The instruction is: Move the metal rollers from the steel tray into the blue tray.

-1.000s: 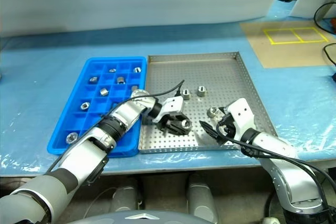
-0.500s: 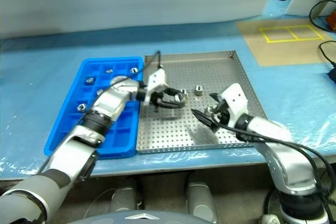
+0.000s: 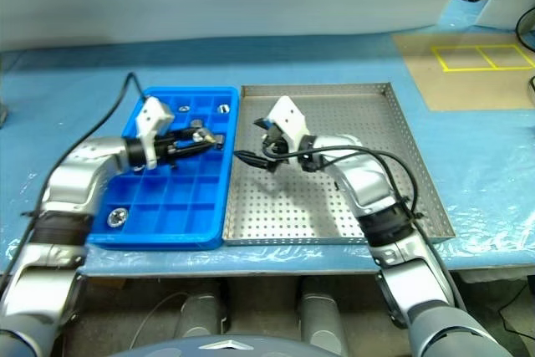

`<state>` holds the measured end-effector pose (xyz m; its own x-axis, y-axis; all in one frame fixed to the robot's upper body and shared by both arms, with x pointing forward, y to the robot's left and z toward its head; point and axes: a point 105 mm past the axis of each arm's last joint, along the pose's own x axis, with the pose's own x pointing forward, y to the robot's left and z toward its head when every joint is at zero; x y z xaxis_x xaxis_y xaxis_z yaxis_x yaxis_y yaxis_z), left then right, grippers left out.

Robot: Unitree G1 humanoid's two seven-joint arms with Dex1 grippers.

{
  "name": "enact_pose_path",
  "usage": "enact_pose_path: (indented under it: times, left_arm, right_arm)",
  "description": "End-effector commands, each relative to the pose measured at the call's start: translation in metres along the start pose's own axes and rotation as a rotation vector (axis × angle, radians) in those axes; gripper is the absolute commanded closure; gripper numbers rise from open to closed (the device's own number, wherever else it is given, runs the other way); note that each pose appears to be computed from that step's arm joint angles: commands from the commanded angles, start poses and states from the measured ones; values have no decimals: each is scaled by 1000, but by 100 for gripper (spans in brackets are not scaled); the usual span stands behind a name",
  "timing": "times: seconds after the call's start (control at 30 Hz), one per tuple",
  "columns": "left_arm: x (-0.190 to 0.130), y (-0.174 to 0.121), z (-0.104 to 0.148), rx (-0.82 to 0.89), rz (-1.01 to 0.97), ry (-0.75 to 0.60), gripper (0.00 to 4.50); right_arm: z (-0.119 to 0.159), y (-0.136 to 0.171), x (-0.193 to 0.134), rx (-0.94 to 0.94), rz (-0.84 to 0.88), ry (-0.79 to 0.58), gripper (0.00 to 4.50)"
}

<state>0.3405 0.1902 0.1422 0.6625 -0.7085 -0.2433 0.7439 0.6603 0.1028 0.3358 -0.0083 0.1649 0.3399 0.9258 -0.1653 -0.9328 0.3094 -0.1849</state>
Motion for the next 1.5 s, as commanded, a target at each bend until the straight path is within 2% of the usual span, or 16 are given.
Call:
enact_pose_path:
  times: [0.03,0.2,0.33,0.63,0.83,1.0,1.27,1.43,1.5]
  left_arm:
    - [-26,1,11,28,82,-33,274]
    - [-51,-12,-6,0,142,12,274]
    - [-58,-18,-13,-42,193,19,274]
    - [-31,-32,-25,-50,158,40,274]
    - [-32,-28,-39,-73,171,77,274]
    - [-33,-18,-34,-80,211,50,274]
    - [-23,-14,-26,-21,188,35,9]
    - [-11,-22,1,7,88,-21,9]
    - [1,-33,20,25,20,-76,9]
  right_arm:
    - [10,11,9,-43,100,-31,0]
    - [8,15,18,-58,166,-24,0]
    - [7,16,23,-63,194,-25,0]
    - [3,17,24,-65,197,-18,0]
    - [-7,14,17,-54,161,8,0]
    - [-9,11,14,-50,132,10,0]
    - [-10,4,10,-48,85,6,0]
    - [-10,-12,-10,-41,2,16,0]
    - [-12,-25,-29,-40,-56,35,0]
